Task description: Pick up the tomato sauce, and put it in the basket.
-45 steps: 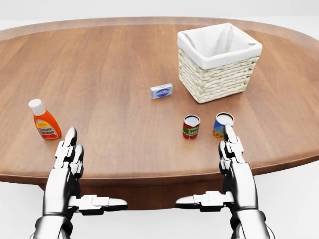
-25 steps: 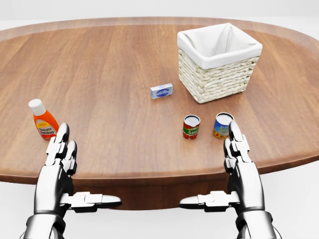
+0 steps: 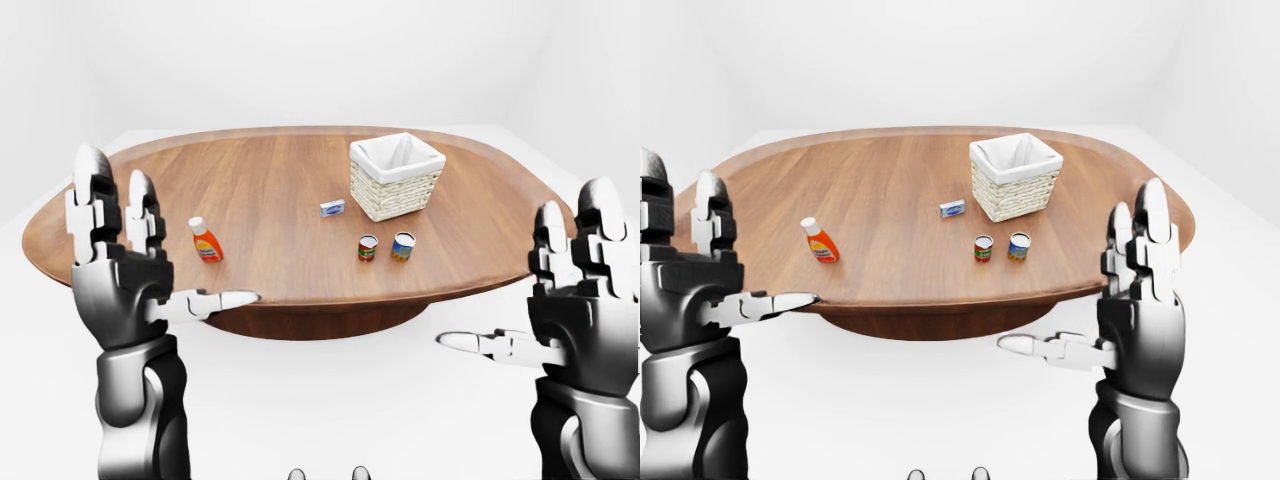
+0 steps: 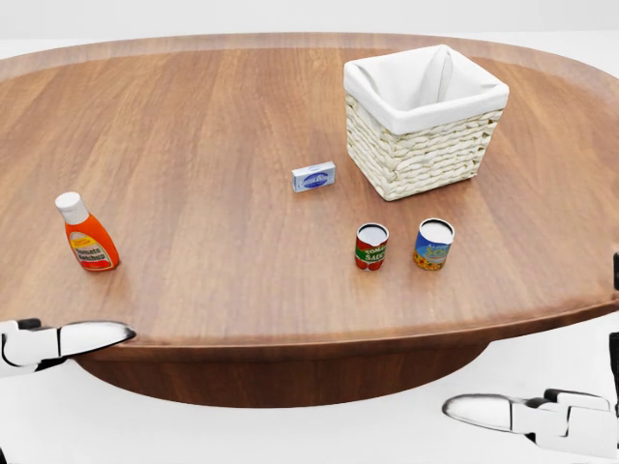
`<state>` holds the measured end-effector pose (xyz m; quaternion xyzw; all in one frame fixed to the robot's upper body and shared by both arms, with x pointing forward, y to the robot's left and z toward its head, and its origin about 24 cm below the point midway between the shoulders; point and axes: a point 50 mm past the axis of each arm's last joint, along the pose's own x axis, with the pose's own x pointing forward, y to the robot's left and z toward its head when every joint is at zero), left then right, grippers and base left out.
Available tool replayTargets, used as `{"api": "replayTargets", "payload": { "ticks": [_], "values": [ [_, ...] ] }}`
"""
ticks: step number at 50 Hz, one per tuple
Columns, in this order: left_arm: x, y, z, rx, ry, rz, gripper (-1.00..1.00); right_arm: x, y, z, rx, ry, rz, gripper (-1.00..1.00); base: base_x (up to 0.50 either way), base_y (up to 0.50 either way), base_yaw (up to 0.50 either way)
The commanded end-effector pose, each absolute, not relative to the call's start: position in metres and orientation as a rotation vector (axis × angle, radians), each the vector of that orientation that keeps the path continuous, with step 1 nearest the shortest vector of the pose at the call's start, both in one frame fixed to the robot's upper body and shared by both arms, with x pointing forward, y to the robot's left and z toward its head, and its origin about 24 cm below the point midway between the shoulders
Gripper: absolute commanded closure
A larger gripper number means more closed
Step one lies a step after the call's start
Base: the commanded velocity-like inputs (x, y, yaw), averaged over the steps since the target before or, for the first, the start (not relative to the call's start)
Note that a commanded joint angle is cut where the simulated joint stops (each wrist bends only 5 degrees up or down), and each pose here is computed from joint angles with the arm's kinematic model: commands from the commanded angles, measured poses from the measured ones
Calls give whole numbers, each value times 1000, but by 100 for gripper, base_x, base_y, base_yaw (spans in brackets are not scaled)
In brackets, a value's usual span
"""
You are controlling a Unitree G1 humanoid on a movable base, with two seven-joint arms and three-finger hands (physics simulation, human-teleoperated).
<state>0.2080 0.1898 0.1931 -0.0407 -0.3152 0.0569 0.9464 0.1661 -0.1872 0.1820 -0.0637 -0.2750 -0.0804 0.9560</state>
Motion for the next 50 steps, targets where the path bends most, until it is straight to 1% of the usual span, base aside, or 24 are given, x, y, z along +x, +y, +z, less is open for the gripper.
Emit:
{"api": "replayTargets", "payload": {
  "ticks": [1,2,4,13,17,29,50],
  "values": [
    [190,199,222,-109,-802,162,-100,129,-220,207,-134,-513,-274,-100,0,0,0],
    [184,204,232,-117,-856,185,-100,124,-225,211,-136,-526,-292,-100,0,0,0],
    [181,206,236,-128,-878,192,-100,122,-226,213,-141,-534,-296,-100,0,0,0],
    [183,210,234,-139,-866,209,-100,121,-224,214,-140,-549,-285,-100,0,0,0],
    [185,208,229,-127,-837,208,-100,123,-222,213,-139,-543,-277,-100,0,0,0],
    [186,209,229,-122,-834,213,-100,124,-220,212,-134,-535,-268,-100,0,0,0],
    [187,207,226,-116,-819,210,-100,123,-219,207,-129,-534,-248,-100,0,-21,0]
  ]
}}
